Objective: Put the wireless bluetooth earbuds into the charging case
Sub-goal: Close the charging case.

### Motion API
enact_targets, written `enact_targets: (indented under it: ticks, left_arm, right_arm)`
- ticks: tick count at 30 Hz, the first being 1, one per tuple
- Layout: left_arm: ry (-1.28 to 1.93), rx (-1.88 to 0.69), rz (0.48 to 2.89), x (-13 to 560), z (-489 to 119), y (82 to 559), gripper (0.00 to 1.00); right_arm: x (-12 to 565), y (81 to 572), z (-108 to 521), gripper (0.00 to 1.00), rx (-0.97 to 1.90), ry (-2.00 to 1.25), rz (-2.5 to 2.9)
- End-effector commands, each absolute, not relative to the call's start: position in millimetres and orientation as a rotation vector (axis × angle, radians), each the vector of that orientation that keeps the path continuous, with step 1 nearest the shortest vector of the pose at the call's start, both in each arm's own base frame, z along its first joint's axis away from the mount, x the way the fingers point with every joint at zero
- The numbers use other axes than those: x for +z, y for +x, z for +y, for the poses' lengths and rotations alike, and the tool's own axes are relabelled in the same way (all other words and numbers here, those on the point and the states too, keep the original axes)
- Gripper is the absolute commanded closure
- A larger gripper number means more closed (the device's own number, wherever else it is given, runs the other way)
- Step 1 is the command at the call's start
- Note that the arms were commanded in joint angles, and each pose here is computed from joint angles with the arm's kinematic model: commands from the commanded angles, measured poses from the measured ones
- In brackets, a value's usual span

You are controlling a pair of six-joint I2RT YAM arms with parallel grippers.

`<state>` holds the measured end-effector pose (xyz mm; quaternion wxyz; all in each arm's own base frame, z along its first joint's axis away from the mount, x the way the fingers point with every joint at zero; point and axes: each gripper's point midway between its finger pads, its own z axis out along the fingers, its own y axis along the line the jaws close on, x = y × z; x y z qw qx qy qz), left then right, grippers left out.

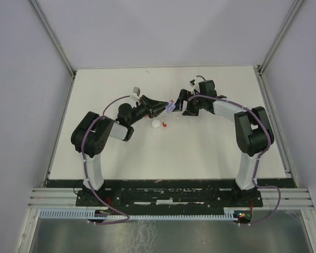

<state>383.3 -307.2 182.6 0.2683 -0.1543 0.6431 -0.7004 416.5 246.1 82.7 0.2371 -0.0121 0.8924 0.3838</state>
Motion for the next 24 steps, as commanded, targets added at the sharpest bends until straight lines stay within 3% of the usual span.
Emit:
enact_targets:
  ticks: [1, 24]
  left_arm:
    - [-0.352, -1.908, 1.652, 199.2, -309.0, 382.3, 0.97]
    - [-0.363, -1.954, 1.629, 196.2, -313.2, 379.0, 0.97]
  right_arm:
    - [104.5, 433.1, 258.2, 0.0, 1.126, -0.059, 2.353]
    - [105.3, 433.7, 262.7, 0.01, 1.165, -0.062, 2.335]
